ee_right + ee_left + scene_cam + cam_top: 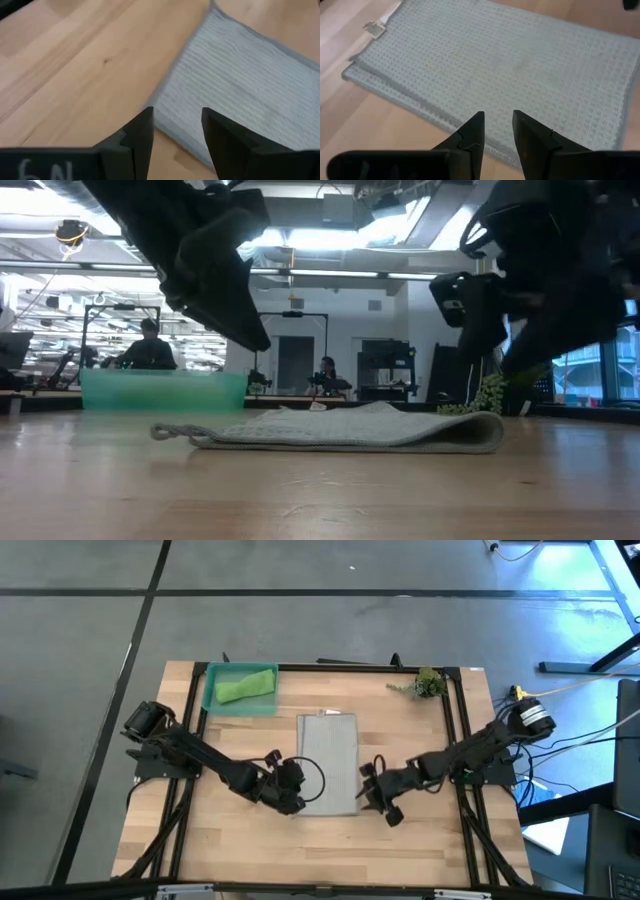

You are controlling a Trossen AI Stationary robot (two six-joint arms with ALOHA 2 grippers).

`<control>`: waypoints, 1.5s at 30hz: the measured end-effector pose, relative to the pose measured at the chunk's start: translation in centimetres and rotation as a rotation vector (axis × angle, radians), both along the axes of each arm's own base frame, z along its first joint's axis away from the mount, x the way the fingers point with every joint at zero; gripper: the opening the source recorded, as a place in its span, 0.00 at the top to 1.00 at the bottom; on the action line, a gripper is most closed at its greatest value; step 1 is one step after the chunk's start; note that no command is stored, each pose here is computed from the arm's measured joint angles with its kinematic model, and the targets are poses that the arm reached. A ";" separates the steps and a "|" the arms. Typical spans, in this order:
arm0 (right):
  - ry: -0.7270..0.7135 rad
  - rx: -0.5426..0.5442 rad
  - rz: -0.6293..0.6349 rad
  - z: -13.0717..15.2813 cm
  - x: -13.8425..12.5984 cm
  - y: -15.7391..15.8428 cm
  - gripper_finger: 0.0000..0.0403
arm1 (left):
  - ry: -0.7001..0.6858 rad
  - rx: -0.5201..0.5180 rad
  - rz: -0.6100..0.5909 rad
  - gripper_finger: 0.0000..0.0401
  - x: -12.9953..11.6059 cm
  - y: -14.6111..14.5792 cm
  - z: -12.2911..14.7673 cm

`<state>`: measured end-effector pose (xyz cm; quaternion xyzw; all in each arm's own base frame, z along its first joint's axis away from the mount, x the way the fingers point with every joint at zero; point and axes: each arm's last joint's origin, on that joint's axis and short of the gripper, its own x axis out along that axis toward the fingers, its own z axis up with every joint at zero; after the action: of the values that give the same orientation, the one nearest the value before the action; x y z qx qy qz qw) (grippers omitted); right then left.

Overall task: Roll microfiber towels into tight, uniform cylinder then place into a basket
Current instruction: Roll the gray towel

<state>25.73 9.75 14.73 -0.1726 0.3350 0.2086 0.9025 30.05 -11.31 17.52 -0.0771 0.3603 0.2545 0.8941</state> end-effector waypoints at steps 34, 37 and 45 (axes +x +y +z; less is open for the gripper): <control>-0.069 -0.183 -0.207 -2.5 2.0 -0.3 0.98 | 0.011 -0.023 -0.024 0.76 -0.1 -0.4 0.0; -0.095 -0.173 -0.248 -1.5 2.3 -1.3 0.98 | 0.011 -0.023 -0.029 0.76 -0.2 -0.5 0.0; -0.183 -0.171 -0.431 1.2 3.8 -5.2 0.99 | 0.011 -0.023 -0.041 0.76 -0.3 -0.9 0.0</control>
<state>29.55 4.54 15.97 -0.1912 0.2974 -0.0345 0.9348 29.73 -12.21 17.50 -0.0786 0.3696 0.2321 0.8963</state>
